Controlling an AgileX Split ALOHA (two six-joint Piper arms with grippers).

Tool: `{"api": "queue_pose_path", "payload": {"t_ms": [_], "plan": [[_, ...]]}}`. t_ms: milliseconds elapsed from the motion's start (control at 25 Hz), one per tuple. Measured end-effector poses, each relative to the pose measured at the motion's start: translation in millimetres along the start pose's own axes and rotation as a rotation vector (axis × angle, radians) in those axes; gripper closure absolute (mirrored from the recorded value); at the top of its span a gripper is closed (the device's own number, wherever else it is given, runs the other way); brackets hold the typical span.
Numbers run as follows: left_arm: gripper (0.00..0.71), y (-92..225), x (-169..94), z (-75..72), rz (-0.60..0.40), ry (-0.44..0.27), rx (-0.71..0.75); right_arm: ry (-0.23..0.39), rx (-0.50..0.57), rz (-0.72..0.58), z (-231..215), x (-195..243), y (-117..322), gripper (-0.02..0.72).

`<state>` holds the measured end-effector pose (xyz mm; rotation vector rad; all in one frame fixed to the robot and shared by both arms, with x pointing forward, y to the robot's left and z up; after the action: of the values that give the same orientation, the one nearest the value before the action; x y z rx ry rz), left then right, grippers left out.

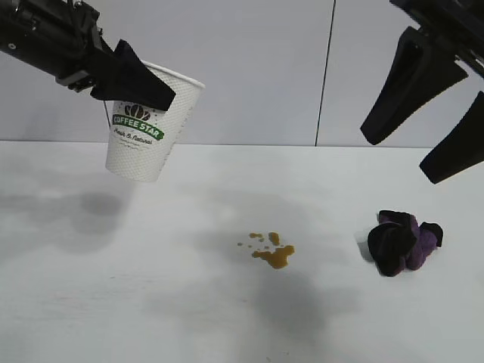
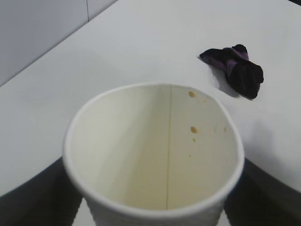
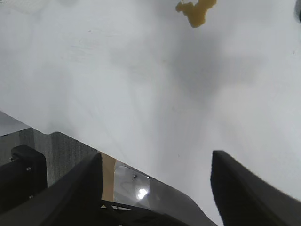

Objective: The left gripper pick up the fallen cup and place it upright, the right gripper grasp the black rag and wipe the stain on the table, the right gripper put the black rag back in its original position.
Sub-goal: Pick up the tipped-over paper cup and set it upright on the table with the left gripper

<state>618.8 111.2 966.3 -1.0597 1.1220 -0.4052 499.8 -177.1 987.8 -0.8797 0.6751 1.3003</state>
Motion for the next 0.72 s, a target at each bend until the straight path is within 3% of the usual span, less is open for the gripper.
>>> {"api": "queue_pose_path", "payload": {"t_ms": [360, 600, 720], "plan": [[0.170, 25, 3, 15.0, -0.017, -0.170, 0.013, 0.000, 0.000, 0.000, 0, 0, 0, 0.252], [0.170, 51, 0, 12.9, 0.032, -0.184, 0.060, 0.000, 0.000, 0.000, 0, 0, 0, 0.252], [0.170, 61, -9, 19.2, 0.023, -0.187, 0.026, 0.000, 0.001, 0.000, 0, 0, 0, 0.252]]}}
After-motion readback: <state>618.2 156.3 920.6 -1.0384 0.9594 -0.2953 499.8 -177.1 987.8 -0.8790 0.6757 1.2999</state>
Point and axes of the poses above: a point on each arm's last joint axis where the gripper is mounted, x pointing out along that axis toward the gripper, z along the wrist's bending axis when the last joint is at zero, y = z × x, the point moved 8 cm from there along x, pointing out along that axis toward the gripper, and after that the axes turned 4 degrees about x, right-handed, at the moved point
